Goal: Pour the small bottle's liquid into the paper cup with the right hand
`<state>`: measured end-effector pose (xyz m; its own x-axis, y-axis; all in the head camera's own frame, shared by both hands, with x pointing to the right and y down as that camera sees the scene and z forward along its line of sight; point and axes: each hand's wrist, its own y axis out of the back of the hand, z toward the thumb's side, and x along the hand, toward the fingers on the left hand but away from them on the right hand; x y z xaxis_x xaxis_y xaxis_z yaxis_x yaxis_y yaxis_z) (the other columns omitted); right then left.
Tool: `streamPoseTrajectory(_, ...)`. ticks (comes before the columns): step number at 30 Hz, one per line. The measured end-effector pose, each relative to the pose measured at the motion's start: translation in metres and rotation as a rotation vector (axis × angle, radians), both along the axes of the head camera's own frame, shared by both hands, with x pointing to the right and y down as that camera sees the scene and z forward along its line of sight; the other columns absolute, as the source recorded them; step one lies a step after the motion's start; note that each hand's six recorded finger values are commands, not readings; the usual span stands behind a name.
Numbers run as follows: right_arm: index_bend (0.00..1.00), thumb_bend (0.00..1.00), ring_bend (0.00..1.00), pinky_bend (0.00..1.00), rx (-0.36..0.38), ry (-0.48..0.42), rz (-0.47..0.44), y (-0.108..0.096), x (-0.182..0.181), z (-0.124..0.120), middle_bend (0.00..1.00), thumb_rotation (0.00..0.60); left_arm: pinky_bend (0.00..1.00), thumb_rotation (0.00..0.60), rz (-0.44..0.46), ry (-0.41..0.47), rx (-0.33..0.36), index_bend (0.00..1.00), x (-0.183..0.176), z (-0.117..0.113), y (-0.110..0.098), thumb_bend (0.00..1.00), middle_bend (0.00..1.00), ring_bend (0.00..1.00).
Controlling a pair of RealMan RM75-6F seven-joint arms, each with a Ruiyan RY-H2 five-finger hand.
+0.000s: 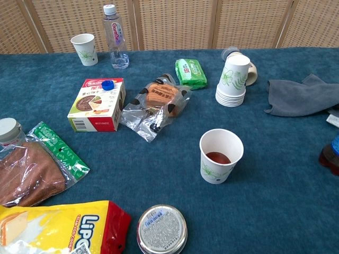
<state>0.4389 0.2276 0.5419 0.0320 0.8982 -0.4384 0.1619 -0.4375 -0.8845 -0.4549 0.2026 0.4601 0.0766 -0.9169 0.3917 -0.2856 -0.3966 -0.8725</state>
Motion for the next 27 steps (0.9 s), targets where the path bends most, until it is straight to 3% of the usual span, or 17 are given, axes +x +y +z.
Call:
streamPoseTrajectory(19, 0.0, 0.0, 0.0, 0.0, -0.026, -0.052, 0.013, 0.0, 0.001, 0.004, 0.0, 0.6, 0.0, 0.6, 0.011, -0.002, -0.006, 0.0, 0.002, 0.002, 0.0, 0.15, 0.0, 0.0)
streamPoseTrajectory(27, 0.0, 0.0, 0.0, 0.0, -0.089, -0.258, 0.047, 0.001, 0.0, 0.014, 0.0, 0.6, 0.0, 0.6, 0.013, -0.006, -0.004, 0.0, 0.003, 0.002, 0.001, 0.15, 0.0, 0.0)
